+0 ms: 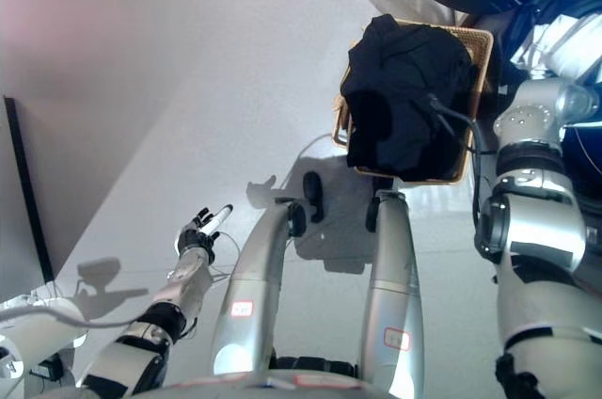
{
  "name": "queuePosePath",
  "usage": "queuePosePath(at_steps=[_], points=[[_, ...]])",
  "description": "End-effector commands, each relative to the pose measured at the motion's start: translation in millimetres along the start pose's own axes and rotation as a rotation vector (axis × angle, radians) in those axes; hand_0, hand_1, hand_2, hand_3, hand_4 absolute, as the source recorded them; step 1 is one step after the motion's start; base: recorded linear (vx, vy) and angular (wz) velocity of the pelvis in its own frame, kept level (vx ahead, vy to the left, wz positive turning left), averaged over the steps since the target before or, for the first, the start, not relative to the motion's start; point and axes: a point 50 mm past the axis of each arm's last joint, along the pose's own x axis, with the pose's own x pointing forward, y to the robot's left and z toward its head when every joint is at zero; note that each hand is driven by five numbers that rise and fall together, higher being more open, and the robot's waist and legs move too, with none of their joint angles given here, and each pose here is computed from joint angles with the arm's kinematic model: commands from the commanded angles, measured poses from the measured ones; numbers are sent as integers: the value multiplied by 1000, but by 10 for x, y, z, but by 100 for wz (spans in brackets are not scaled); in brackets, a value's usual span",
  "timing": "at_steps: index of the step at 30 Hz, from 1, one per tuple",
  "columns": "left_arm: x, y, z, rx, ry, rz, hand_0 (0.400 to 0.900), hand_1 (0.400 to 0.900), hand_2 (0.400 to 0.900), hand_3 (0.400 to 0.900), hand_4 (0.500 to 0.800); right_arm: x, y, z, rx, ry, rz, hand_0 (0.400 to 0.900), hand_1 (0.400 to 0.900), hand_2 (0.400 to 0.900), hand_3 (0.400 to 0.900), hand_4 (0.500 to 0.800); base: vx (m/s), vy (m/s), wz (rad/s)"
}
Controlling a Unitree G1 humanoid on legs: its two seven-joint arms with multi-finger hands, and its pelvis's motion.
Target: Put the clothes in the basket into the washing machine.
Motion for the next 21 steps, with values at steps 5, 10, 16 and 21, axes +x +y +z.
queuePosePath(at_steps=[5, 10, 16, 21], points=[[-84, 177, -297, 83, 48, 48, 900, 900, 900, 900, 800, 98, 61, 569, -211, -388, 75, 900, 900, 900, 900, 800, 17, -16, 1], [-80, 131, -243, 93, 14, 36, 900, 900, 900, 900, 800, 63, 45, 536, -370, -500, 88, 900, 900, 900, 900, 800, -1, -4, -1], [-82, 67, -149, 106, -50, 35, 900, 900, 900, 900, 800, -146, -2, 319, -719, -815, 154, 900, 900, 900, 900, 800, -13, -1, -2], [-73, 70, -70, 100, -94, 47, 900, 900, 900, 900, 800, -196, -185, 153, -914, -960, 175, 900, 900, 900, 900, 800, 0, 0, 0]])
